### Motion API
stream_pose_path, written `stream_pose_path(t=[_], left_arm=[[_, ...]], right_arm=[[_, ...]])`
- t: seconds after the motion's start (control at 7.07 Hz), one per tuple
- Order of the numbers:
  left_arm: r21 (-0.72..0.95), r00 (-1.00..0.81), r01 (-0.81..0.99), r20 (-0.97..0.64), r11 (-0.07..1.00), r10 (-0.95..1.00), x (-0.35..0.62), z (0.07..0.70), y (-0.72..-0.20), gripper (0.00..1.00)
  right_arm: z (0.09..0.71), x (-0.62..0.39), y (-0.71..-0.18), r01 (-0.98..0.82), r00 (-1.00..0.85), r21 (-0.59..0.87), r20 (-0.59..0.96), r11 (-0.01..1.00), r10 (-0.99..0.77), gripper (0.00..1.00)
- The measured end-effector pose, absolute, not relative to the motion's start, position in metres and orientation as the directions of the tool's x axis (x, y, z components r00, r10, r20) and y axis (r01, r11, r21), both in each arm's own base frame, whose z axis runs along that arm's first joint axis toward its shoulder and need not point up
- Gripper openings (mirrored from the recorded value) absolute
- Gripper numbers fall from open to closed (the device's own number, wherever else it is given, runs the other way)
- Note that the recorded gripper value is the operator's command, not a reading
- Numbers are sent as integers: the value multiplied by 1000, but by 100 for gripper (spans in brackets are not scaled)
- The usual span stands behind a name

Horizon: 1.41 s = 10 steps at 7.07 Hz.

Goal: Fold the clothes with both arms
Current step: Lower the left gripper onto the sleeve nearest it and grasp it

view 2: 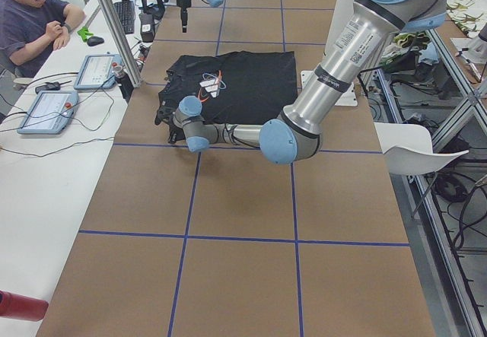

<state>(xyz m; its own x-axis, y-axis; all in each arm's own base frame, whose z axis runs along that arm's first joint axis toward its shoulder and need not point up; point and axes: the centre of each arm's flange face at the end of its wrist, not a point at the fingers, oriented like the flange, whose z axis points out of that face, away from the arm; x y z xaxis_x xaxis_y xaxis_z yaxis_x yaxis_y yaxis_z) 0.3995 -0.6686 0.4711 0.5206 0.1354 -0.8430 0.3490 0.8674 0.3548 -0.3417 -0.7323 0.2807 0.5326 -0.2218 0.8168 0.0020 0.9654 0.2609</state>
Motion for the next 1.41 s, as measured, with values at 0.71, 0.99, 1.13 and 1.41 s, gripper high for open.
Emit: stream_pose_path(t=[0.71,0.99,1.13,1.41], left_arm=[[357,530,346,-838,868,133,399,476,-668,62],[356,531,346,-837,868,132,399,477,-668,59],[356,531,345,-837,868,132,399,477,-668,56],[356,531,346,-837,868,132,400,476,-669,44]], right_arm=[[279,-344,-731,4,531,262,817,965,-224,100],[279,-345,-731,5,531,262,817,965,-225,100],[279,-345,-731,5,531,263,817,965,-225,100],[279,-345,-731,5,531,263,817,965,-225,100]])
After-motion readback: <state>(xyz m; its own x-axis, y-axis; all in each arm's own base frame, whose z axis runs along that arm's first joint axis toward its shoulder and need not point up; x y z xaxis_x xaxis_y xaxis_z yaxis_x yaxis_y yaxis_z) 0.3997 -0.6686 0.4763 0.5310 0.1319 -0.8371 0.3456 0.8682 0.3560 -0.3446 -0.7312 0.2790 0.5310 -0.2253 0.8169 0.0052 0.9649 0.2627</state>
